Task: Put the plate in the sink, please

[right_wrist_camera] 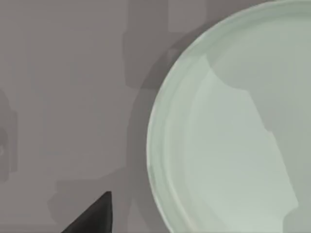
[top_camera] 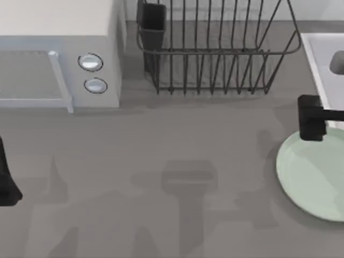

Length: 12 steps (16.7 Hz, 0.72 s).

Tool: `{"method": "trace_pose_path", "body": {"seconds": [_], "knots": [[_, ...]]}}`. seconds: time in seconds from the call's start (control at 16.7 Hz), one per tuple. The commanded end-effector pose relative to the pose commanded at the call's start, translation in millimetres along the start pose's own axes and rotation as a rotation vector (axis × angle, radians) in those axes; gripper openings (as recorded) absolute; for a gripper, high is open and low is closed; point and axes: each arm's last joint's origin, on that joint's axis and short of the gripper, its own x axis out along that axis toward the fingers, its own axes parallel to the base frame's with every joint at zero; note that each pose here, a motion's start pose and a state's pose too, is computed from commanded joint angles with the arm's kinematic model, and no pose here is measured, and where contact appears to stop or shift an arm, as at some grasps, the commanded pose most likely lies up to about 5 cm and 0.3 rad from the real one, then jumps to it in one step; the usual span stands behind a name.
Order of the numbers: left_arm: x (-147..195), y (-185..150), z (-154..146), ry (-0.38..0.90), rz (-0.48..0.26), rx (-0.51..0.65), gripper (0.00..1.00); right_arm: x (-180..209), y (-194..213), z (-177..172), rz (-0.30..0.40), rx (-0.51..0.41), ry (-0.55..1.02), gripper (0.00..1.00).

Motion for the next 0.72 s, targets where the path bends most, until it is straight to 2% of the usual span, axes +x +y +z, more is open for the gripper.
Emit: {"method": "trace_pose_path", "body": {"seconds": [0.18,0.36,0.72], "knots": [[0,0,0,0.000,0.000,0.000,1.00,35,25,25,-0.055,0.003,0.203,1.00],[0,0,0,0.000,0.000,0.000,1.00,63,43,36,-0.102,0.003,0.336,1.00],[0,0,0,0.000,0.000,0.000,1.00,76,51,40,-0.126,0.002,0.394,1.00]]}}
